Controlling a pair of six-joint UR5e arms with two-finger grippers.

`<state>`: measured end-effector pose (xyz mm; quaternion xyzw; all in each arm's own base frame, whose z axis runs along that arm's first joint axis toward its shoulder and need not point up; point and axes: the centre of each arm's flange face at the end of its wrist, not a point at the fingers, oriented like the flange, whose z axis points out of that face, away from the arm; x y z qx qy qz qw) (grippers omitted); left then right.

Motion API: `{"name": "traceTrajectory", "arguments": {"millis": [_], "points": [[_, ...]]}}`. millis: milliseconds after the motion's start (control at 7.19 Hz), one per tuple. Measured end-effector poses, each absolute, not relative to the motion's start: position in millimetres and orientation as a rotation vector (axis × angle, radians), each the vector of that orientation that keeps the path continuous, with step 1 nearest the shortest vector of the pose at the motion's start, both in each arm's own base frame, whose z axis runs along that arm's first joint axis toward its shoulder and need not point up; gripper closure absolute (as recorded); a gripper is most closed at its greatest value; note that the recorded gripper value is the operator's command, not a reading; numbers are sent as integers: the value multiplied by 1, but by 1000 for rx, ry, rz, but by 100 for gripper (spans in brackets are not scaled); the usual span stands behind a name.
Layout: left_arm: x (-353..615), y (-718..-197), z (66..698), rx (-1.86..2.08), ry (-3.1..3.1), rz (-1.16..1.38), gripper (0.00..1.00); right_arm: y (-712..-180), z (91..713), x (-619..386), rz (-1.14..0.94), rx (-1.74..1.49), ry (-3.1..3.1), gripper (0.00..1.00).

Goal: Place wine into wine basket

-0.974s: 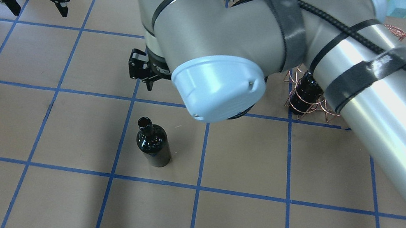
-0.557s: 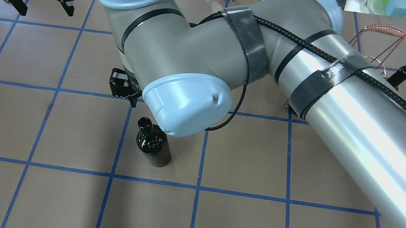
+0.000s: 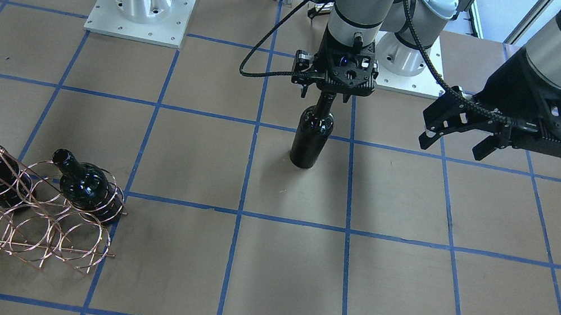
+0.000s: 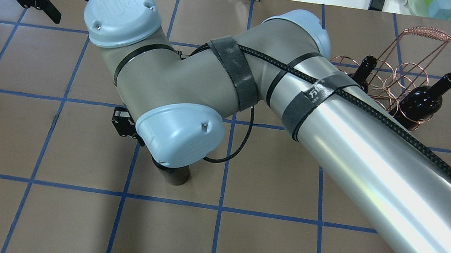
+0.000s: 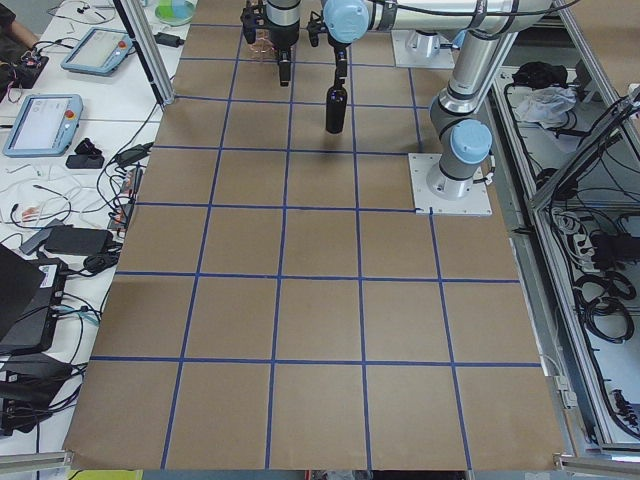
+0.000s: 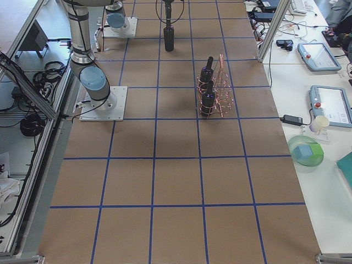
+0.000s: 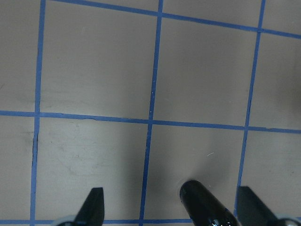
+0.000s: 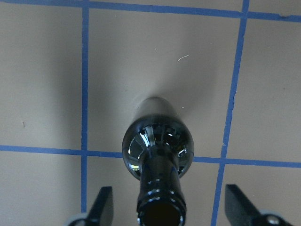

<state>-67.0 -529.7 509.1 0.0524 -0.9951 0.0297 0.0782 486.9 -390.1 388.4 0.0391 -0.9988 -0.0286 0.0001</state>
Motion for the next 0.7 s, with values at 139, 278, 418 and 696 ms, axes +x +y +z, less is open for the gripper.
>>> {"name": "traceTrajectory", "arguments": {"millis": [139,278,418,696], "points": [[-66,-528,509,146,-2997,114,0,-390,387,487,-94,128,-3136,54],[-65,-525,522,138,-3011,189,0,-390,386,487,-95,133,-3136,62],[-66,-521,535,131,-3020,253,0,-390,385,488,-97,135,-3136,68],[-73,-519,531,115,-3024,250,0,-391,385,488,-97,135,-3138,76]]}}
